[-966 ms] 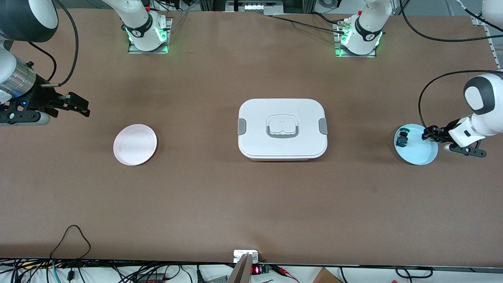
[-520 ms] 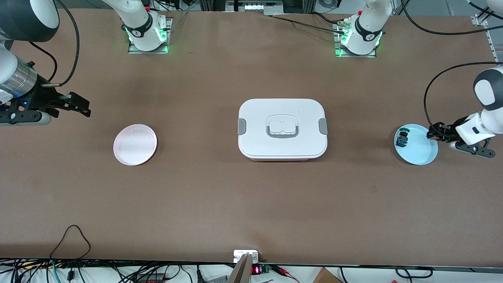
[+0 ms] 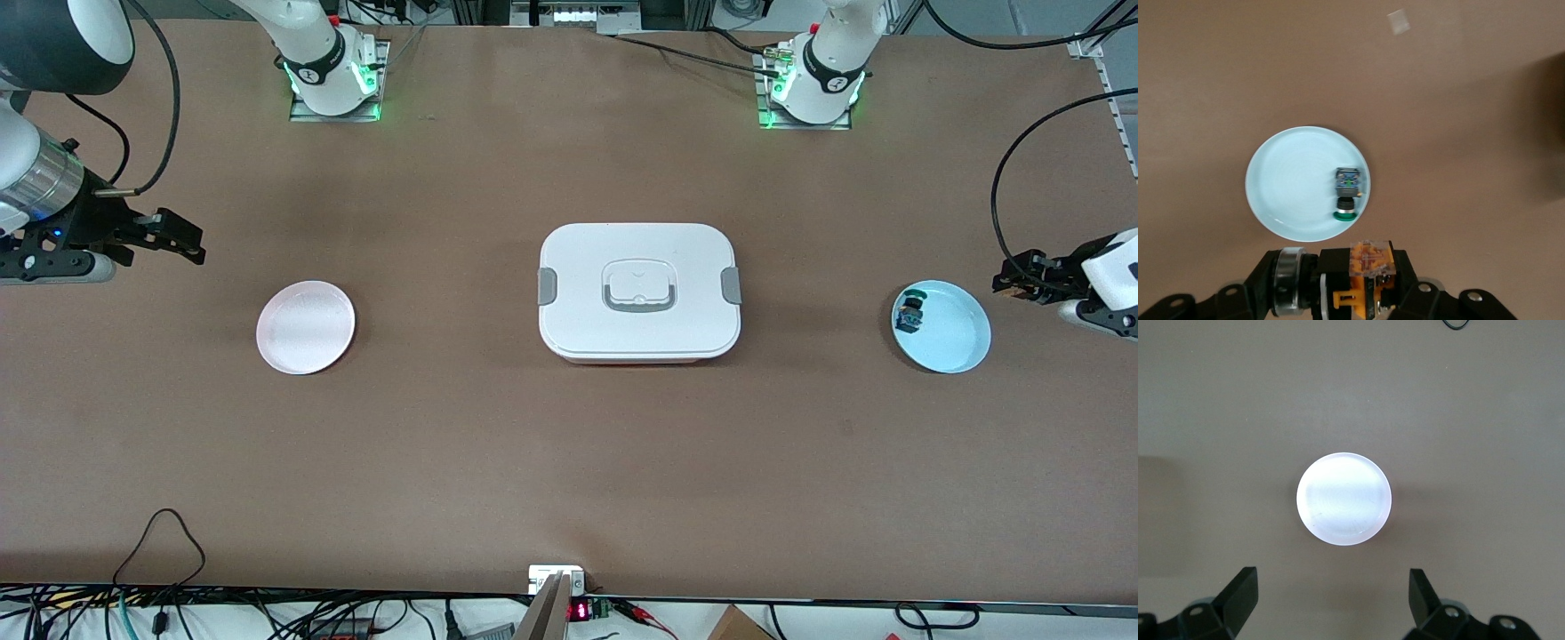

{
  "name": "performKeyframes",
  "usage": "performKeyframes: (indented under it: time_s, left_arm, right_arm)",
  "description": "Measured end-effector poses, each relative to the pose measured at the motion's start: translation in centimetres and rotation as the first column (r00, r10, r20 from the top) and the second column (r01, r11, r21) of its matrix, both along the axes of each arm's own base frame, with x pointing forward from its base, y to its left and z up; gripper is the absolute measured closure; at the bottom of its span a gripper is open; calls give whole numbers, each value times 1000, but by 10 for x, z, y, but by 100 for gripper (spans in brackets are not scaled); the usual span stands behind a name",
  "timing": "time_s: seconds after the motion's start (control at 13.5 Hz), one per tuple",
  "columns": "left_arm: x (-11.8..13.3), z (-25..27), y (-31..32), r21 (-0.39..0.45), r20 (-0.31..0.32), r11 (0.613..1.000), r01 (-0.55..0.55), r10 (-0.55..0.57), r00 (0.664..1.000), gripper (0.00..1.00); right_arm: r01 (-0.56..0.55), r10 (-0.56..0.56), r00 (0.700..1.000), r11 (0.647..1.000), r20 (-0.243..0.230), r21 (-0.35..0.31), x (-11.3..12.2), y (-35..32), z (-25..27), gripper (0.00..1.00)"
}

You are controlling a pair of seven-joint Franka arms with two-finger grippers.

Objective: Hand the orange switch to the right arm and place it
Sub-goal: 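Lift the orange switch off the blue plate with the left gripper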

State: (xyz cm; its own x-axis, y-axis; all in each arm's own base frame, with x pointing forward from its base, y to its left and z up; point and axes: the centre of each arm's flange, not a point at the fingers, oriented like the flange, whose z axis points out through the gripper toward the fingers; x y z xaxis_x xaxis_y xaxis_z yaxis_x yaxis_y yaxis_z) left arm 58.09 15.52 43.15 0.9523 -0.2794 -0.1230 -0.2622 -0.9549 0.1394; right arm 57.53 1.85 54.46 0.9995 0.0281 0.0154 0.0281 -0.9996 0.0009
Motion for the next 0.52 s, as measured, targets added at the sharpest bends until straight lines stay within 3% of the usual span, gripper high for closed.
performKeyframes:
  time_s: [0.15,0.52]
  left_arm:
    - [3,8,-13,-38,1,999,33,-33,999,28]
    - [13,29,-64,-152,80,973,176,-165,983,28]
  right_arm:
    - [0,0,1000,1000,0,0,0,0,0,0]
    - [0,0,1000,1000,0,0,0,0,0,0]
